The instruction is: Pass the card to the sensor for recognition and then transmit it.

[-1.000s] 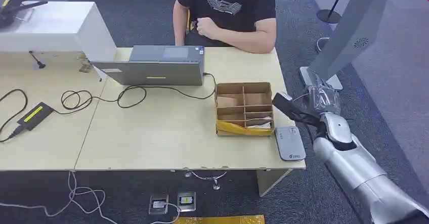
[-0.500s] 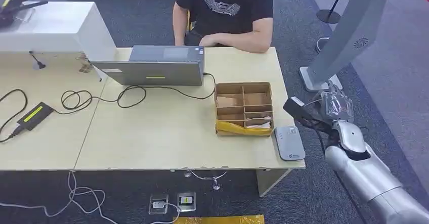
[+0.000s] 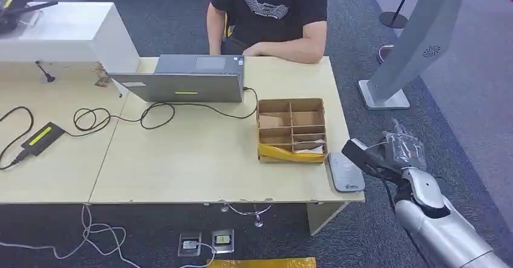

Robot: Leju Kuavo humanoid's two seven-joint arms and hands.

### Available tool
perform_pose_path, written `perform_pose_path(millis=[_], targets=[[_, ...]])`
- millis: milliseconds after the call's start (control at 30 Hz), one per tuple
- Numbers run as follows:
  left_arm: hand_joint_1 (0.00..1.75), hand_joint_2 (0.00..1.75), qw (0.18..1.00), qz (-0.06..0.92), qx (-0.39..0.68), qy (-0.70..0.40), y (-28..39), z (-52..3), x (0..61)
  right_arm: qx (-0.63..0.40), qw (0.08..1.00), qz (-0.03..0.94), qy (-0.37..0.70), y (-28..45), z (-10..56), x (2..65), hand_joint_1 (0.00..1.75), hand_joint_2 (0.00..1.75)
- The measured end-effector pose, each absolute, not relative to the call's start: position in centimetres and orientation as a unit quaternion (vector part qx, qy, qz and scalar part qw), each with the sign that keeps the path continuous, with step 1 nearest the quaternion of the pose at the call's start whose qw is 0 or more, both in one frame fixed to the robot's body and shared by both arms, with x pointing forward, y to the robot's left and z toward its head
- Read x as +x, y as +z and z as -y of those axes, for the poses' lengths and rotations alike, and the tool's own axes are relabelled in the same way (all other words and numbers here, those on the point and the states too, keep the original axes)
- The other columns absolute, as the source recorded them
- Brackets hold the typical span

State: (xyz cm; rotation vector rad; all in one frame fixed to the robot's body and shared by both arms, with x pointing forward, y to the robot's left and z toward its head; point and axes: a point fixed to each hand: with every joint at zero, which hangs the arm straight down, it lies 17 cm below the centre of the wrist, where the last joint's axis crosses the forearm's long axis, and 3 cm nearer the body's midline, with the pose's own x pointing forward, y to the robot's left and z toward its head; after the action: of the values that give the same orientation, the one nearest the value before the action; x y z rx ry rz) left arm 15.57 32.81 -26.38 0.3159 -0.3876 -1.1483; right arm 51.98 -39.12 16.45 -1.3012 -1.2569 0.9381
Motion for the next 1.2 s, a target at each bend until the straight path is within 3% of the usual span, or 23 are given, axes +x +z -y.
perform_pose_path(millis=[1200], targets=[[0.0, 0.0, 0.788, 0.19, 0.132, -0.57, -26.6, -31.7, 14.5, -0.422, 0.575, 0.563, 0.418, 8.6, 33.0, 50.6, 1.75, 1.75]])
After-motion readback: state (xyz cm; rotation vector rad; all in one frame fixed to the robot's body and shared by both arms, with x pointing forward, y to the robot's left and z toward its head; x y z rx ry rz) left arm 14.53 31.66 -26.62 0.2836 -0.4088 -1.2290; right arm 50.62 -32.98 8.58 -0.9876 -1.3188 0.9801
